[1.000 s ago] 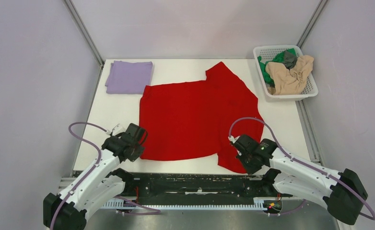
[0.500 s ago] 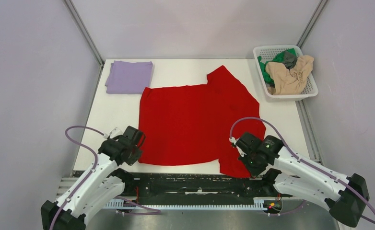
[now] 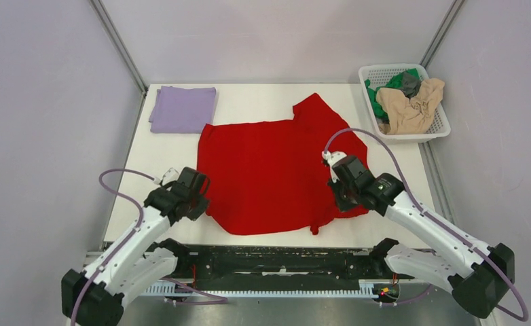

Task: Fold and stack the t-shirts
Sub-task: Grab the side of the flattened tshirt closest away from the robot with both arms, then fold the flattened tshirt in 1/3 of the way

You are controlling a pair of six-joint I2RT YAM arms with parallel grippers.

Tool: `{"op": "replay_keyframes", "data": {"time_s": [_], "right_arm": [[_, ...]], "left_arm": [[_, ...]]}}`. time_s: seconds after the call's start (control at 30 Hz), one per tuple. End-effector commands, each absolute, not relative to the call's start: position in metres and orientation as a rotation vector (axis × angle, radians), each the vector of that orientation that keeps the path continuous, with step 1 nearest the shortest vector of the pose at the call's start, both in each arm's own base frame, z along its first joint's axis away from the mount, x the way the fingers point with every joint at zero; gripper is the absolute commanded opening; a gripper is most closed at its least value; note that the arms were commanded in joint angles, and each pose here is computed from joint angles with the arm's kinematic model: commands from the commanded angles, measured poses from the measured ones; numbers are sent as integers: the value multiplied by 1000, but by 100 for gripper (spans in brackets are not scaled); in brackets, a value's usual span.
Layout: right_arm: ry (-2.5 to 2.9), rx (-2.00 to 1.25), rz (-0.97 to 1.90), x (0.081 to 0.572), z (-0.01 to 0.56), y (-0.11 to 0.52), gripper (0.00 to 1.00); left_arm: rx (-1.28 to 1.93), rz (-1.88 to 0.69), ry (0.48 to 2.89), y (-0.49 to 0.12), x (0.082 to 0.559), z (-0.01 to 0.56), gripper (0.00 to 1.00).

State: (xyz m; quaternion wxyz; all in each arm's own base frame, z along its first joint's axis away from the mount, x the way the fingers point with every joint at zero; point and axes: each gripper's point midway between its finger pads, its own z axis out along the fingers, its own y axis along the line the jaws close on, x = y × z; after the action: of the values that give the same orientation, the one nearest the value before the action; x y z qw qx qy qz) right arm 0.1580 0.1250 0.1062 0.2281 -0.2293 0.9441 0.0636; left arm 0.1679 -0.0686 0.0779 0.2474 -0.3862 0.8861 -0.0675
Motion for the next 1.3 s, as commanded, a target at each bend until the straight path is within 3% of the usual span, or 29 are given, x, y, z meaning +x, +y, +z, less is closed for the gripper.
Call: {"op": "replay_keyframes", "data": {"time_s": [0.0, 0.5, 1.0, 1.07, 1.13, 1.17, 1.2, 1.23, 1.27], "right_arm": [[2370, -451, 112, 232, 151, 128, 0], [2257, -245, 25, 336, 173, 99, 0], [2188, -474, -79, 417, 157, 98, 2], [2217, -479, -94, 431, 147, 97, 2], [2264, -461, -107, 443, 132, 94, 4], [2275, -426, -118, 449, 132, 93, 9], [2288, -392, -137, 456, 131, 90, 16], [2299, -363, -146, 461, 131, 89, 27], [2308, -316, -173, 466, 134, 85, 43]], "left_arm": [[-993, -199, 2339, -76, 212, 104, 2], [-1138, -38, 2257, -36, 267, 101, 2], [-1167, 93, 2237, -18, 288, 84, 3], [-1170, 127, 2230, -14, 289, 82, 15], [-1179, 157, 2229, -10, 289, 81, 45], [-1183, 168, 2229, -9, 290, 81, 55], [-1182, 172, 2228, -9, 291, 83, 70], [-1185, 178, 2224, -8, 292, 87, 95], [-1186, 186, 2219, -7, 292, 91, 99]]}}
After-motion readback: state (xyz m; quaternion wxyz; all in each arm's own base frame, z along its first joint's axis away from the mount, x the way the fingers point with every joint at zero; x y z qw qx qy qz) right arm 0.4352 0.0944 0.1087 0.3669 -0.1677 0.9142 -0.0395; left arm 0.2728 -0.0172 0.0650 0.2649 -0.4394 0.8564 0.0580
